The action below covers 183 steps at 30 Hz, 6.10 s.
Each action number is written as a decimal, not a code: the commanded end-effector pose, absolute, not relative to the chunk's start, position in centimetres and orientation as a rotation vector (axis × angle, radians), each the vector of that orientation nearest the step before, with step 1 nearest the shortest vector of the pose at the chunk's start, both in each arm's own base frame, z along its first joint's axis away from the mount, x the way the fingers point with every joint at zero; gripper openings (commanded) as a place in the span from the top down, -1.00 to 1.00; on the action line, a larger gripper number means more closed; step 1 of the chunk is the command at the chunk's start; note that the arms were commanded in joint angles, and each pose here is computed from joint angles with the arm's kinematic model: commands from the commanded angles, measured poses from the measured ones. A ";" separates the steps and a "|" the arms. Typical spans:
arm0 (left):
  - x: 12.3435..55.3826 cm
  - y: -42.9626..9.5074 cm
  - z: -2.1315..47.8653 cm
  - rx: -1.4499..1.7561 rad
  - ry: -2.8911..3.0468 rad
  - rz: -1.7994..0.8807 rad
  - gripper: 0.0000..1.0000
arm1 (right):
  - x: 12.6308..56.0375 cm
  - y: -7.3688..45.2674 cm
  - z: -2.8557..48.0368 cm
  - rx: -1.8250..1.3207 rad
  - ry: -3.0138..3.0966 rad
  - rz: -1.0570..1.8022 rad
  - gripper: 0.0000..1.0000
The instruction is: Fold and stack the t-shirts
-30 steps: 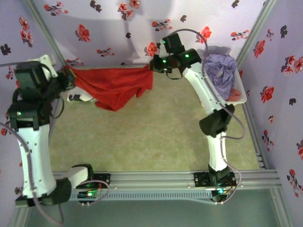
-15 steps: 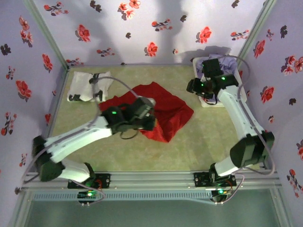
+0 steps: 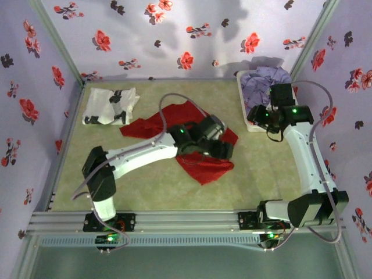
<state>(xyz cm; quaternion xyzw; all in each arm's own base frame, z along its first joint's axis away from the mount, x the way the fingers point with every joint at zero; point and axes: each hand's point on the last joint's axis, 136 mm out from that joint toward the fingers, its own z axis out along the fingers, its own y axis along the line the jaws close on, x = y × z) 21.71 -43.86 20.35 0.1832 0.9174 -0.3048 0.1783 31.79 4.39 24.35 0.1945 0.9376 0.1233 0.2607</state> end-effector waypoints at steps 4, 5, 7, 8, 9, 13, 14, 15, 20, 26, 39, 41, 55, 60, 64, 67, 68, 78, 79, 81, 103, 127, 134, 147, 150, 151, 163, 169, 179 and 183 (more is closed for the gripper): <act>33.1 -31.6 21.0 0.376 2.643 -0.458 -0.48 | 30.3 5.0 23.3 0.571 2.557 0.407 -0.20; 35.0 -30.6 19.5 0.355 2.665 -0.415 -0.45 | 30.0 5.1 23.1 0.578 2.559 0.417 -0.19; 38.3 -29.6 16.8 0.322 2.697 -0.370 -0.38 | 29.4 5.2 22.7 0.585 2.569 0.423 -0.19; 39.8 -29.6 15.6 0.326 2.701 -0.354 -0.37 | 29.0 5.0 22.7 0.589 2.570 0.416 -0.19; 41.0 -29.7 14.9 0.330 2.695 -0.332 -0.36 | 28.6 5.0 22.8 0.588 2.571 0.415 -0.19; 45.8 -30.3 12.4 0.362 2.649 -0.189 -0.35 | 27.0 4.9 22.3 0.585 2.580 0.416 -0.19; 46.9 -30.3 11.7 0.371 2.637 -0.139 -0.36 | 26.6 4.9 22.1 0.586 2.588 0.412 -0.19; 47.7 -30.3 11.1 0.374 2.631 -0.102 -0.36 | 26.3 4.8 21.8 0.589 2.596 0.411 -0.19; 49.4 -33.2 8.2 0.420 2.635 -0.134 -0.35 | 25.4 5.1 20.6 0.598 2.627 0.428 -0.19; 49.0 -34.5 3.8 0.436 2.724 -0.199 0.00 | 25.9 5.9 20.6 0.584 2.625 0.489 -0.19; 51.4 -33.1 13.6 0.378 2.535 -0.318 1.00 | 26.6 6.6 20.6 0.639 2.549 0.581 -0.18; 50.9 -31.3 17.3 0.330 2.487 -0.307 1.00 | 26.7 7.1 20.4 0.640 2.545 0.623 -0.18; 31.7 -2.4 24.0 -0.502 2.408 -0.361 1.00 | 27.9 10.6 18.3 0.559 2.590 0.622 -0.17; 26.0 -1.5 17.6 -0.632 2.512 -0.386 1.00 | 28.8 12.3 17.0 0.525 2.616 0.636 -0.17; 24.0 -2.4 14.4 -0.717 2.544 -0.461 1.00 | 31.0 16.0 16.4 0.426 2.634 0.731 -0.17; 23.4 -2.4 13.8 -0.742 2.526 -0.475 1.00 | 33.0 20.4 16.3 0.266 2.671 0.742 -0.17; 23.3 -2.5 13.7 -0.745 2.525 -0.476 1.00 | 33.7 22.2 16.2 0.205 2.678 0.744 -0.16; 23.5 -3.0 13.7 -0.751 2.512 -0.530 1.00 | 42.8 36.0 13.7 -0.107 2.620 0.839 -0.12; 23.7 -3.1 13.7 -0.753 2.505 -0.541 1.00 | 43.2 37.4 13.2 -0.130 2.611 0.826 -0.12; 23.9 -3.2 13.4 -0.762 2.502 -0.551 1.00 | 43.5 40.2 12.2 -0.170 2.597 0.823 -0.12; 25.0 -2.9 14.9 -0.715 2.498 -0.555 1.00 | 45.6 43.0 8.8 -0.178 2.642 0.687 0.28; 25.1 -3.2 14.4 -0.695 2.520 -0.577 1.00 | 47.0 46.3 5.8 -0.067 2.670 0.907 0.96; 25.4 -3.0 14.8 -0.701 2.508 -0.576 1.00 | 46.4 43.7 10.1 -0.171 2.635 0.801 1.00; 24.4 -3.1 18.8 -0.696 2.477 -0.589 1.00 | 40.0 28.7 17.9 -0.237 2.652 0.434 1.00; 22.6 -3.6 17.0 -0.757 2.507 -0.619 1.00 | 36.2 23.5 17.0 -0.162 2.696 0.330 1.00; 21.9 -3.9 16.2 -0.780 2.517 -0.642 1.00 | 34.9 21.8 16.3 -0.121 2.722 0.304 1.00; 14.9 -8.4 11.5 -0.966 2.686 -0.807 1.00 | 26.0 11.6 12.2 0.141 2.869 0.071 1.00; 15.6 -8.5 11.5 -0.849 2.707 -0.632 -0.30 | 24.1 9.2 10.0 0.235 2.913 0.028 1.00; 25.2 -9.1 13.7 -0.532 2.827 -0.393 -0.26 | 24.3 7.7 10.0 0.298 2.892 0.084 1.00; 28.9 -10.8 11.7 -0.459 2.840 -0.476 -0.12 | 24.5 7.8 10.3 0.293 2.886 0.109 1.00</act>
